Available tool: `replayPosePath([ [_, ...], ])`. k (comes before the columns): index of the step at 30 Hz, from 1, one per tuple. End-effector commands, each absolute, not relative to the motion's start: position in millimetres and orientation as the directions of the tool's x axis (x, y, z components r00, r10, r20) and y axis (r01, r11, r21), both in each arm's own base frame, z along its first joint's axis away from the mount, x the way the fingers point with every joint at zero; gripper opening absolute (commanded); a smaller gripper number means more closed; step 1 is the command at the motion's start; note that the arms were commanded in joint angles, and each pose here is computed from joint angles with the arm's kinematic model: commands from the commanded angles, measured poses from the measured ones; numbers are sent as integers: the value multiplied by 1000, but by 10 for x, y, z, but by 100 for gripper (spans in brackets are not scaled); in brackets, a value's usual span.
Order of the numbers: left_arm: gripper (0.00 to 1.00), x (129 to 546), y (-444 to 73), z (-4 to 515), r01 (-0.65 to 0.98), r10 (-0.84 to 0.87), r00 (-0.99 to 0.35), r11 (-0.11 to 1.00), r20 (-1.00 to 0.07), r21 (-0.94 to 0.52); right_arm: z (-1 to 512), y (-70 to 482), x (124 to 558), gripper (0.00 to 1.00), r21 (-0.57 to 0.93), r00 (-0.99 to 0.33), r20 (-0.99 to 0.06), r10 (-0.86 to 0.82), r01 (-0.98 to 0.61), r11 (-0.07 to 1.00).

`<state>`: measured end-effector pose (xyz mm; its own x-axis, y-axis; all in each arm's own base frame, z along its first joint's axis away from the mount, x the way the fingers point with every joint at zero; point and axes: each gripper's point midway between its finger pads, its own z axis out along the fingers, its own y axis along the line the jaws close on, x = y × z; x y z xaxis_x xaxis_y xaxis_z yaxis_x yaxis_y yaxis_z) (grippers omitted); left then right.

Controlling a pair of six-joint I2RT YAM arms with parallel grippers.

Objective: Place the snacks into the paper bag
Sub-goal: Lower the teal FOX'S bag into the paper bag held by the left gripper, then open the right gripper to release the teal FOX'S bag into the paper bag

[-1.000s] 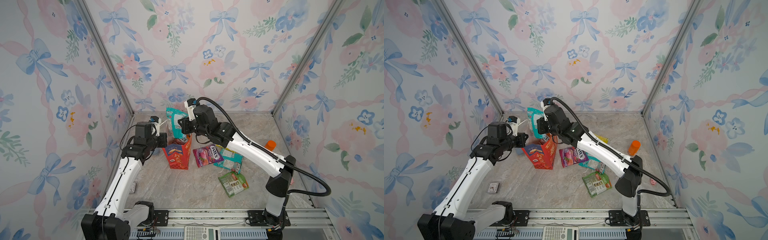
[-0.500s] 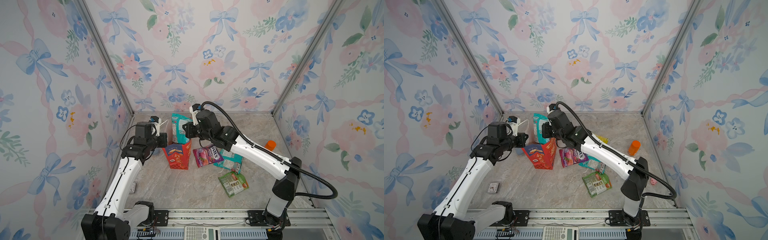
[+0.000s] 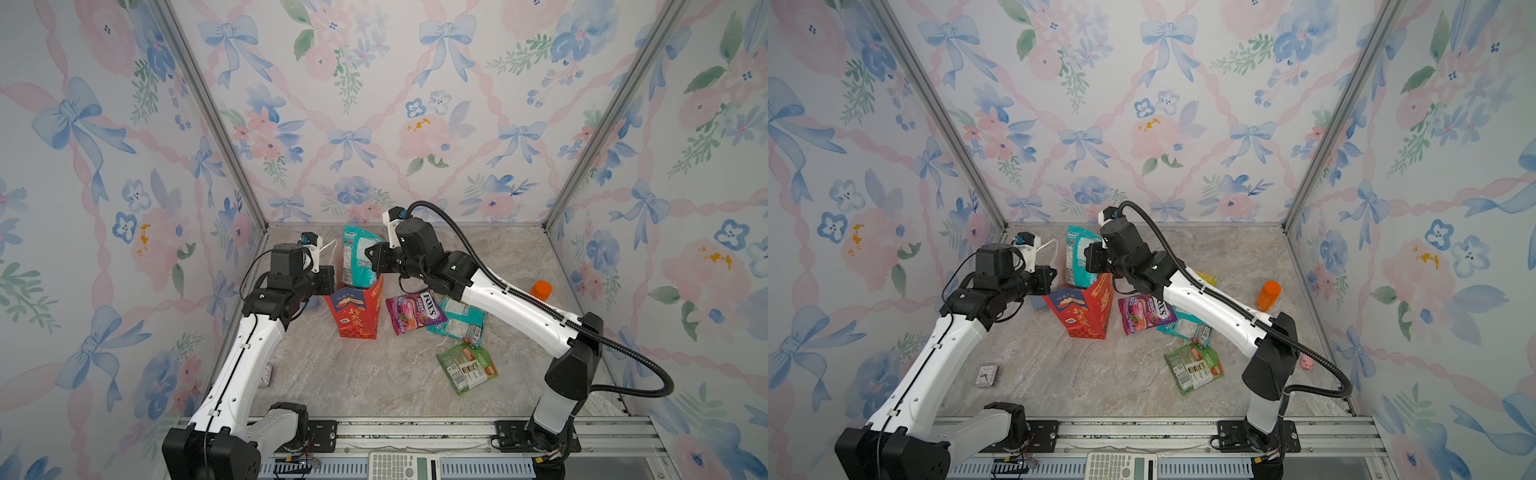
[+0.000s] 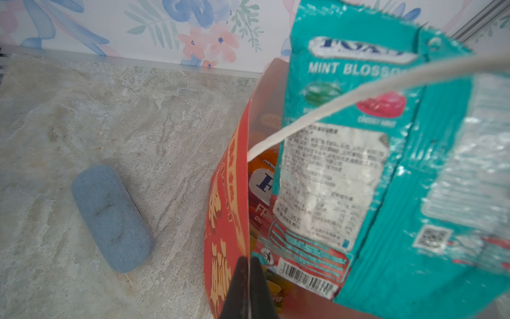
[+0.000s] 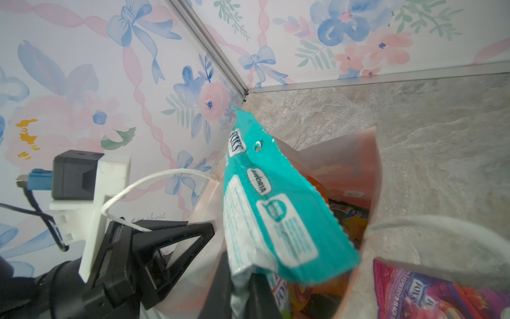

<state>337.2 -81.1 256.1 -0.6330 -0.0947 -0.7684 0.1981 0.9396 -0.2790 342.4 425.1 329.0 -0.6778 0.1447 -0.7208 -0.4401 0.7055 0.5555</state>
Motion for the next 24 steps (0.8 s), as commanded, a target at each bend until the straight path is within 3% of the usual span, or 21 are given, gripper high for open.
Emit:
replayPosePath([
  [1, 0, 3364, -809, 2659, 225, -72, -603, 940, -794, -256, 3545, 4190, 3369, 0, 595, -660, -725, 195, -459, 659],
  [24, 0, 3355, -804, 2667, 224, -72, -601, 941, -796, -254, 3239, 4280, 3291, 0, 616, -719, -678, 154, -441, 653],
])
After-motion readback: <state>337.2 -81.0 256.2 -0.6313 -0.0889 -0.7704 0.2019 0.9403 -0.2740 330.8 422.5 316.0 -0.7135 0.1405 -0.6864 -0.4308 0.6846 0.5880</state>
